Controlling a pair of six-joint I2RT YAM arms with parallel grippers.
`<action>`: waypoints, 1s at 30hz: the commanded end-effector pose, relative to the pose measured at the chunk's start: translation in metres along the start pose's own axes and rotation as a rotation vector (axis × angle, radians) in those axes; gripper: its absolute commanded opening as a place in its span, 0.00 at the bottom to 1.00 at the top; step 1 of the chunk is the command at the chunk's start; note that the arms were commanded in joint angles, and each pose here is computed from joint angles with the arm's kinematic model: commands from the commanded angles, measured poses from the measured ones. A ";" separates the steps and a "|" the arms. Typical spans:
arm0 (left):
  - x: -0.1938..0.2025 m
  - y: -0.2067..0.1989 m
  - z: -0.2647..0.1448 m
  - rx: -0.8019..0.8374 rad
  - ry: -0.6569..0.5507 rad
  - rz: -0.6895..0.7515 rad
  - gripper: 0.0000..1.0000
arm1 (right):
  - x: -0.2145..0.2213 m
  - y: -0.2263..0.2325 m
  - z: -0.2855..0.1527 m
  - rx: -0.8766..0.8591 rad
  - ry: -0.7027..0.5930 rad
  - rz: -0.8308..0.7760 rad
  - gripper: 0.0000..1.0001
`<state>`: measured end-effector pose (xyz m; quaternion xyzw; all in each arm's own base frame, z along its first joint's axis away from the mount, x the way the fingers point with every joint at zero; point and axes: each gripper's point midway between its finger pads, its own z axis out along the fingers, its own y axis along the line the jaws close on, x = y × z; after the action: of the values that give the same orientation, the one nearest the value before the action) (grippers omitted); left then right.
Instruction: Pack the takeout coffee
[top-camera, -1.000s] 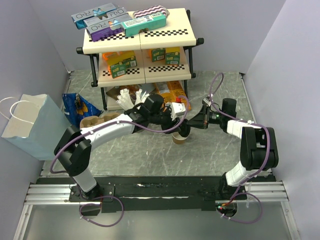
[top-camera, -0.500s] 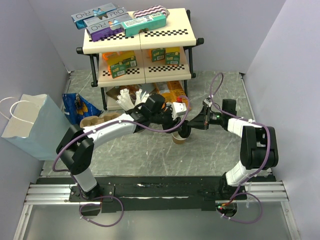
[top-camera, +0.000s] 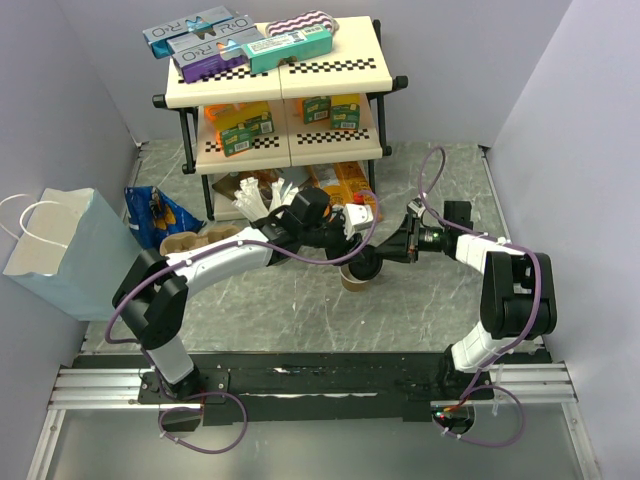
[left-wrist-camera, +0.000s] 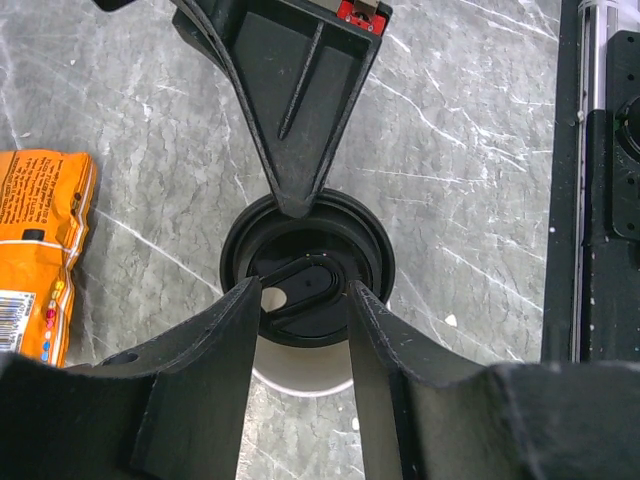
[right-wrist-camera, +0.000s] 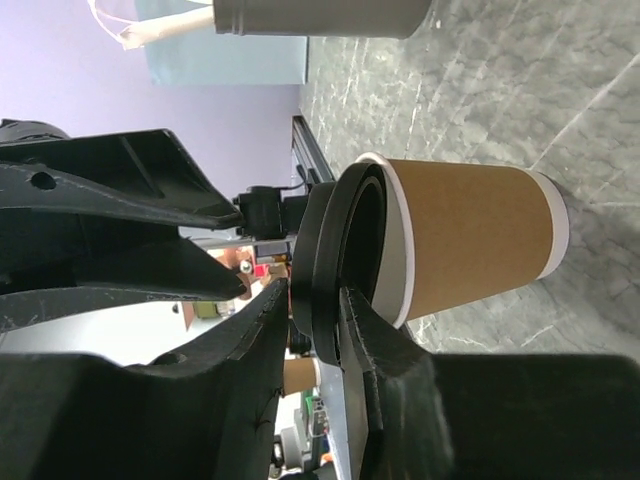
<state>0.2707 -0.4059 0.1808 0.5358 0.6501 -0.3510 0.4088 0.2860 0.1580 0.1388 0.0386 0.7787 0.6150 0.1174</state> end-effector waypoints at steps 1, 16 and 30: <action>-0.006 -0.003 0.002 0.011 -0.027 0.018 0.45 | -0.012 0.008 -0.003 0.007 -0.020 -0.056 0.35; 0.006 -0.005 0.002 0.017 -0.001 0.007 0.46 | -0.017 -0.002 -0.003 0.058 -0.019 -0.062 0.40; 0.013 -0.008 0.003 0.029 0.006 -0.006 0.46 | -0.018 -0.012 -0.003 0.105 -0.021 -0.053 0.38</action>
<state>0.2654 -0.4003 0.1646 0.5370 0.6597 -0.3490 0.3932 0.2922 0.1529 0.1265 0.0388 0.8057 0.5777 0.1249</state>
